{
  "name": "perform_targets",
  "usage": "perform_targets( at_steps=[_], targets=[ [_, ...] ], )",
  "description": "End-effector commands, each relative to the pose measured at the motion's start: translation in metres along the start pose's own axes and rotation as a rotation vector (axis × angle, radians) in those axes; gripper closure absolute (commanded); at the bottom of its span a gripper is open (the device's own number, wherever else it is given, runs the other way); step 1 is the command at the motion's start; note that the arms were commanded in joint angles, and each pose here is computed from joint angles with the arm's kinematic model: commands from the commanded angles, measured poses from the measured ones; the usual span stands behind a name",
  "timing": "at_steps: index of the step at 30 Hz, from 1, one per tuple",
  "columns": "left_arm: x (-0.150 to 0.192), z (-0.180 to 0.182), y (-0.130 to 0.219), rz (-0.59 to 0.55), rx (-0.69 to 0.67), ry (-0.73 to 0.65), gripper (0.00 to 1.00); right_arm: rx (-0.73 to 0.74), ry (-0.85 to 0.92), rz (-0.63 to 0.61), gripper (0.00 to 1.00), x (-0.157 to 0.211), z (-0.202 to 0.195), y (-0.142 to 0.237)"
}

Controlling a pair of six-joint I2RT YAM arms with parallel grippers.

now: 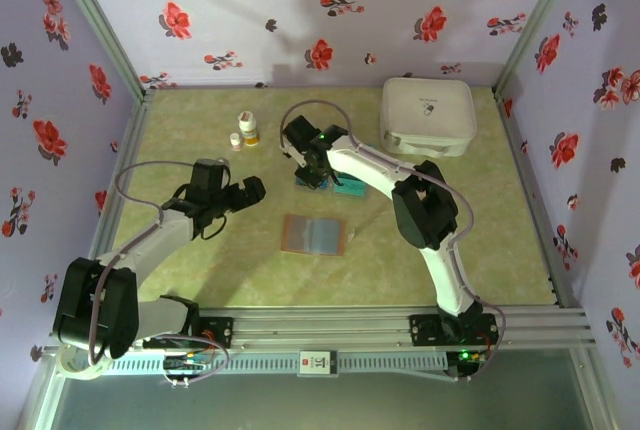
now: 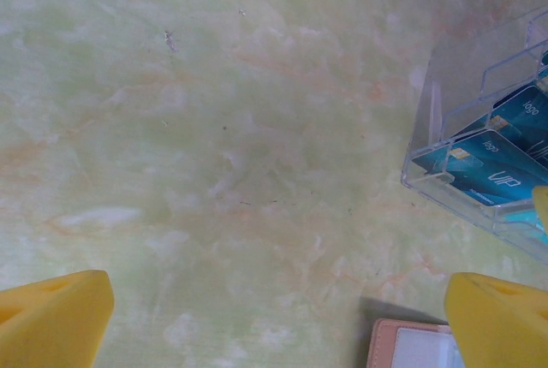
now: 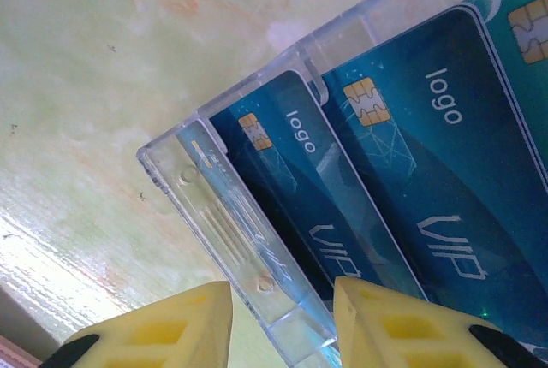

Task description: Put the credit cards into the card holder

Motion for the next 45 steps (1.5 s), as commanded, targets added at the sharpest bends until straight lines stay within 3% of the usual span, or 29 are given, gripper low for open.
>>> perform_targets(
  at_steps=[1, 30, 45],
  targets=[
    [0.002, 0.003, 0.000, 0.011, 0.003, 0.022, 0.00, 0.016, 0.028, 0.018, 0.63, -0.001, -0.001, -0.007],
    [0.006, 0.005, -0.002, 0.020, 0.003, 0.032, 0.00, -0.011, 0.060, 0.035, 0.72, -0.004, 0.006, -0.009],
    [0.005, 0.005, -0.002, 0.019, 0.007, 0.038, 0.00, -0.030, 0.095, 0.044, 0.86, -0.002, 0.009, -0.013]
  ],
)
Point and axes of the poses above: each hand's point on the last joint's axis, 136 mm out from that joint toward the fingers, its own y axis back along the fingers, its own z axis along the line the jaws close on, x = y × z, the point moved 1 cm from there along y, back along the fingers, and after that the axes turned 11 degrees about y, right-handed, at the moved point
